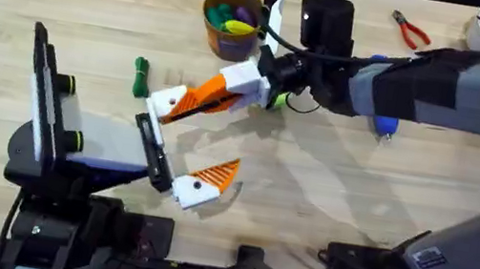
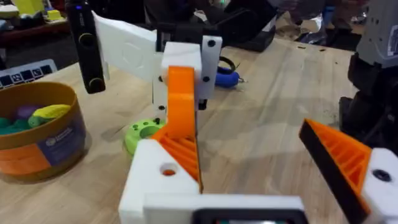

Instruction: Pick up the gripper from the table and insert it into the empty holder that is missing its gripper. Then pick up a screw, insert it into the mounting hole, and use the screwdriver to tighten it. Finally, clean up the table by picking up the vegetable and placing it into the bucket.

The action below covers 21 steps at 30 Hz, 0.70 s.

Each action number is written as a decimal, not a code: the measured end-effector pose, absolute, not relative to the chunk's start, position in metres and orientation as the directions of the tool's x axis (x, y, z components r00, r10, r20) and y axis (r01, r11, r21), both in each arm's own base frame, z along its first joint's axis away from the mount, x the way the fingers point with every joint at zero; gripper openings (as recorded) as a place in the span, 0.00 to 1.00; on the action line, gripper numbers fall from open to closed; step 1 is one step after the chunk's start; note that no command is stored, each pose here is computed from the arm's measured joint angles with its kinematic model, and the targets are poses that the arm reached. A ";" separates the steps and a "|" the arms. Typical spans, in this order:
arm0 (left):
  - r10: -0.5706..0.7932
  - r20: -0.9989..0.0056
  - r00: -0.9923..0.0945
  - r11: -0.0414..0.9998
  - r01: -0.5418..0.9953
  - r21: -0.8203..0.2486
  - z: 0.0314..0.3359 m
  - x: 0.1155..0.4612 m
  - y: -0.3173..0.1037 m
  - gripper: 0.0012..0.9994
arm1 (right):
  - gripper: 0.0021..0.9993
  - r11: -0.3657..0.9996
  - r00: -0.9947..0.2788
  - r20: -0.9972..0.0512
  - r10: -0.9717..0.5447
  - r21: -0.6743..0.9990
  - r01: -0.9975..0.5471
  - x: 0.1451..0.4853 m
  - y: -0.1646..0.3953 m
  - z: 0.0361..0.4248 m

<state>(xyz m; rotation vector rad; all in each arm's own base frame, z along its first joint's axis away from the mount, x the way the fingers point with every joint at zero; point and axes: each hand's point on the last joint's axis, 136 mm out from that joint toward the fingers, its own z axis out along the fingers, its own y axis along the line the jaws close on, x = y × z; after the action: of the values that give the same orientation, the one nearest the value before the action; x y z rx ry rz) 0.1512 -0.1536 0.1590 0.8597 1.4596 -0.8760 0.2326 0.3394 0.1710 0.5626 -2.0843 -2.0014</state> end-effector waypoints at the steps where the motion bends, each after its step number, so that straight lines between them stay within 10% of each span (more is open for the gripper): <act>1: 0.025 -0.998 -0.060 0.450 0.892 -0.042 0.159 0.151 -0.154 0.99 | 0.01 0.013 -0.908 -0.117 -0.403 0.991 -0.133 0.232 0.340 0.171; 21: 0.021 -0.997 -0.069 0.458 0.887 -0.052 0.159 0.153 -0.153 0.99 | 0.01 0.024 -0.916 -0.128 -0.381 0.989 -0.149 0.231 0.342 0.169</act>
<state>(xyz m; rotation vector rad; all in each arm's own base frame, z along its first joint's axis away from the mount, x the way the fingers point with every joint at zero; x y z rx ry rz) 0.1528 -0.1527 0.1589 0.8453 1.4690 -0.8760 0.2311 0.3422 0.1690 0.5551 -2.1166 -2.0067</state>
